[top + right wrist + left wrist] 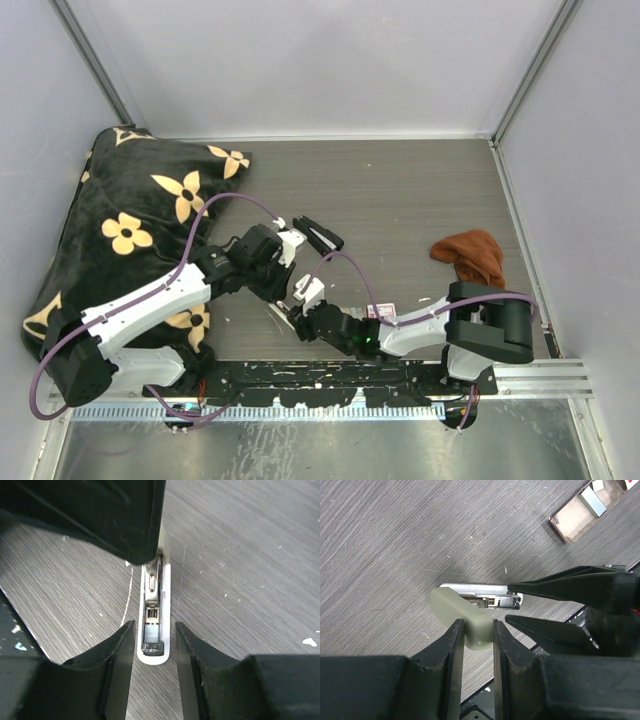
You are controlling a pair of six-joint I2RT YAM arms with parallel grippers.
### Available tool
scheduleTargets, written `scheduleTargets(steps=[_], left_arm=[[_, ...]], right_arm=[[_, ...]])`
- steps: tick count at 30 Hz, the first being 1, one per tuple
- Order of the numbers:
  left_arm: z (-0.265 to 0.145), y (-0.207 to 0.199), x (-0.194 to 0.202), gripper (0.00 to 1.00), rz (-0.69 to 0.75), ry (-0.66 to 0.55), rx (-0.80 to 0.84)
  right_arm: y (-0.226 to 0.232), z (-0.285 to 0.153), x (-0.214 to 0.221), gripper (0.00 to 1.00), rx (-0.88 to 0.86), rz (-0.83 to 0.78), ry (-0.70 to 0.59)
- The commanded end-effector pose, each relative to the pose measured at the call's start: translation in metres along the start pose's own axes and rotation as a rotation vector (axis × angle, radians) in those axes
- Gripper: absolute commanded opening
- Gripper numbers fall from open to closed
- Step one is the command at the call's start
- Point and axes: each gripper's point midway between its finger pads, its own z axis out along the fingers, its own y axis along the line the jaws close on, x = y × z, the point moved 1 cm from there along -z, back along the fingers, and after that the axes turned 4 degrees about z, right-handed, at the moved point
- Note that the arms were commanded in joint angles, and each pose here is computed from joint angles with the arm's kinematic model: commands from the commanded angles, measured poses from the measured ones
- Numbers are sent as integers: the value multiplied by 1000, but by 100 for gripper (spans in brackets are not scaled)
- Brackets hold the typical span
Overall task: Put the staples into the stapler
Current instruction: Install the staple into the stapler, then close the stapler at the center of the board.
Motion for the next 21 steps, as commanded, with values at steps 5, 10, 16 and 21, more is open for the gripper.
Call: scheduleTargets(steps=[5,10,16,21], left_arm=[[2,-15,-4,0,-11,10,86],[5,-16,-3,0,8,18,62],[7,-16,2,0,27,32,-3],[11,-25,7,0,65,45,-62]], right_arm=[[1,-37,-71,49,-27,144,-212],[-16,-53,-61,49,14,174,-215],[-33,-61,-45,49,63,211,-201],[-47,-68,-40,49,110,254,-222]])
